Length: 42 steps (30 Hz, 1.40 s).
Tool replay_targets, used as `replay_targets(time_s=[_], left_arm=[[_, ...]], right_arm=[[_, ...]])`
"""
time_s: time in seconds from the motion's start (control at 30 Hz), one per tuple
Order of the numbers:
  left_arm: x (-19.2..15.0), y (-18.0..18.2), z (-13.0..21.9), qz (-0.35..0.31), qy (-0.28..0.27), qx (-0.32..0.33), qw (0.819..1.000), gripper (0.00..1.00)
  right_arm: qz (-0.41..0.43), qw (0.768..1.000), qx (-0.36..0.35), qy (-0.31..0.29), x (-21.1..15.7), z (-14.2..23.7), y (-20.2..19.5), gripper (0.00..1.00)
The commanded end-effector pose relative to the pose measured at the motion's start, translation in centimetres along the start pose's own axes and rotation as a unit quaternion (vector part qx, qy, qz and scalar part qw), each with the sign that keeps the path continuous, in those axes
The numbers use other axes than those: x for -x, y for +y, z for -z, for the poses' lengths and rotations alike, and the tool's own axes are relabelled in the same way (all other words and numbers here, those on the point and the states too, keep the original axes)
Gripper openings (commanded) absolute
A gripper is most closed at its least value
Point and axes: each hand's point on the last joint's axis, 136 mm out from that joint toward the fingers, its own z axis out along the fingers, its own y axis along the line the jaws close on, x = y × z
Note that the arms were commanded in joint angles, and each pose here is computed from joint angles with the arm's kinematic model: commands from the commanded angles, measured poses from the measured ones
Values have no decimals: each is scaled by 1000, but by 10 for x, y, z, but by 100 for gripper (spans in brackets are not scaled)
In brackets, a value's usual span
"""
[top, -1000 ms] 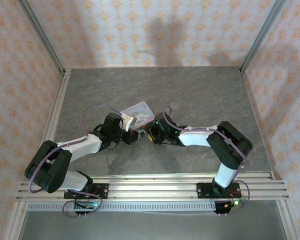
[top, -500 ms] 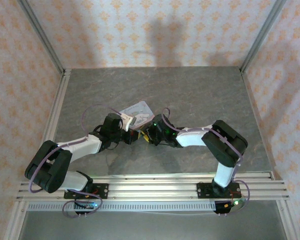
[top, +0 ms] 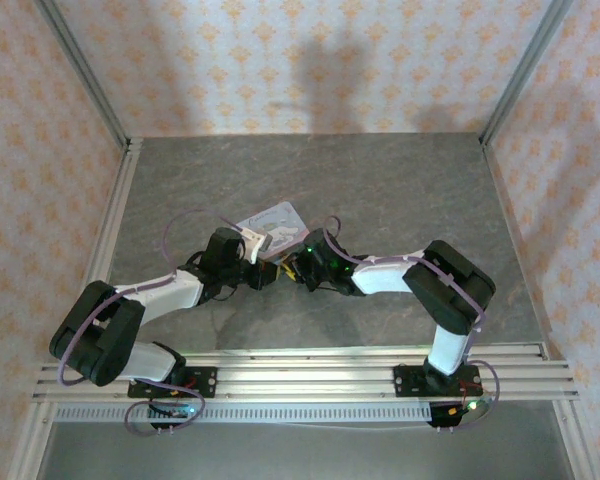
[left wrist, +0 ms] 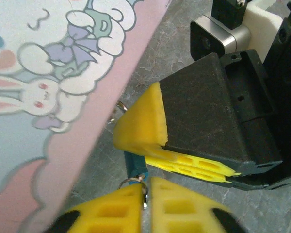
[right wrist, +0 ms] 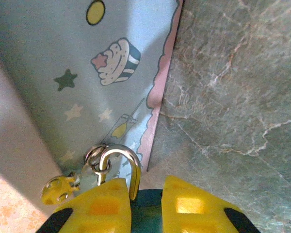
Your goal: Unlock the padlock with the key
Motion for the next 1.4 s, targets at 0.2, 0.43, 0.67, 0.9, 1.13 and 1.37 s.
replay_targets(time_s=[0.2,0.43,0.67,0.9,1.13,1.37], left_arm=[[0,13,22,-4,-17,59,998,35],[1,24,40,18,-57,101,993,35],[0,24,46,28,-72,104,992,35],[-1,20,45,28,-71,90,993,35],[-2,18,46,27,-75,86,993,35],[-3,28,56,31,-74,127,989,35]], right_arm=[[13,996,-22,-88,26,18,-7,0],[22,985,-56,-164,49,37,-13,0],[72,974,-100,-191,63,46,-10,0],[101,961,-152,-207,81,55,-16,0],[137,937,-176,-268,104,90,3,0],[195,915,-224,-273,131,133,5,0]])
